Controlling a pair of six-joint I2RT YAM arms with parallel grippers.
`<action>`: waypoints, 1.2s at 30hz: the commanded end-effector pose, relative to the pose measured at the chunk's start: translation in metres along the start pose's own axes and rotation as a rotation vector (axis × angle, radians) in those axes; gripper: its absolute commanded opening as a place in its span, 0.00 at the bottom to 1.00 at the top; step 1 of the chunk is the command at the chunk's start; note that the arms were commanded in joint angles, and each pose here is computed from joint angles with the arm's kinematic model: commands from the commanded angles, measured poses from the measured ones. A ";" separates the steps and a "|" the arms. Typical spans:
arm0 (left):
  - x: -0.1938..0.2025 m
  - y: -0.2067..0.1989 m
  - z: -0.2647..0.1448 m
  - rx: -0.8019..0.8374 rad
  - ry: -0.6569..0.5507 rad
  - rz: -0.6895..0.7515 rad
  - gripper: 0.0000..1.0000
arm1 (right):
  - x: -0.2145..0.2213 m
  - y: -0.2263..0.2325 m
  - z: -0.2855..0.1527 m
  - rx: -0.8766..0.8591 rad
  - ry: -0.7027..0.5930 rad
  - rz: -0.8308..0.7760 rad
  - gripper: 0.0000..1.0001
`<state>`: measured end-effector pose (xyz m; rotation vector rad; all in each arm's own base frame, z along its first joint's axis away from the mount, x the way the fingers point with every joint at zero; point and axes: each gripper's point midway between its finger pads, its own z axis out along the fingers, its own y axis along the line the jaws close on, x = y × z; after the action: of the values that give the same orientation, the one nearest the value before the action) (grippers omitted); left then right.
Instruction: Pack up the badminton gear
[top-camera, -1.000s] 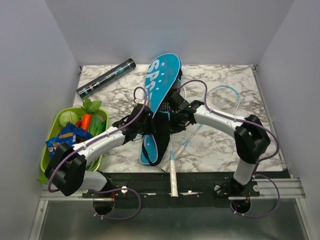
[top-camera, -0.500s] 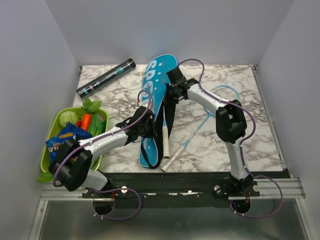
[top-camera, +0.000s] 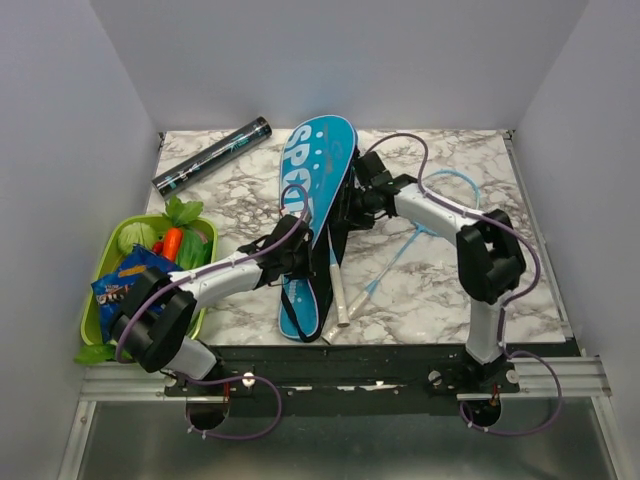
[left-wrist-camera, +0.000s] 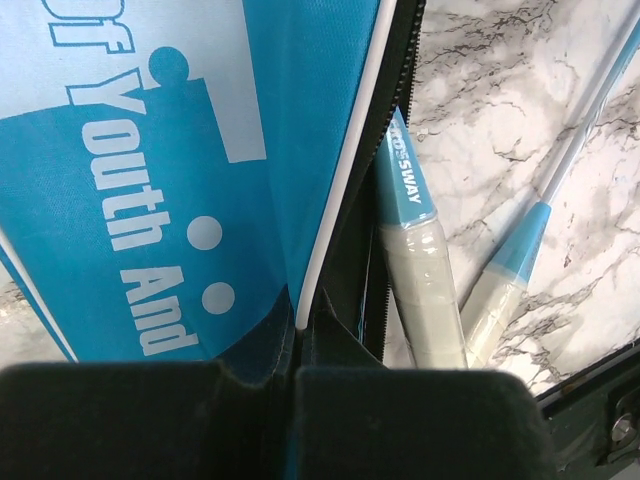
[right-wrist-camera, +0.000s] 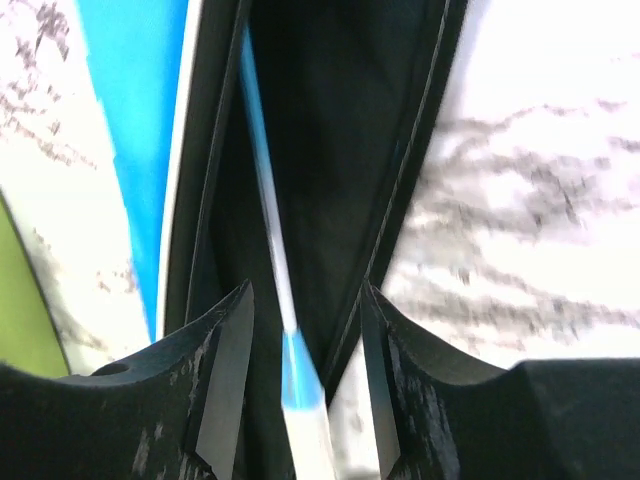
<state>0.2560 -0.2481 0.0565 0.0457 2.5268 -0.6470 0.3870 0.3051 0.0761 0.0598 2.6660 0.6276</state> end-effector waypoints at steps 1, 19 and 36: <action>0.000 -0.008 0.001 0.019 0.013 0.019 0.00 | 0.019 0.003 -0.048 -0.067 -0.030 -0.041 0.56; -0.003 -0.014 -0.002 0.044 0.007 0.030 0.00 | 0.173 0.000 -0.087 -0.192 0.146 -0.099 0.57; -0.006 -0.016 -0.006 0.054 -0.003 0.032 0.00 | 0.196 0.004 -0.061 -0.187 0.207 -0.086 0.52</action>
<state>0.2535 -0.2485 0.0544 0.0766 2.5424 -0.6367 0.1866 0.3017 0.0603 -0.1669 2.7595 0.8748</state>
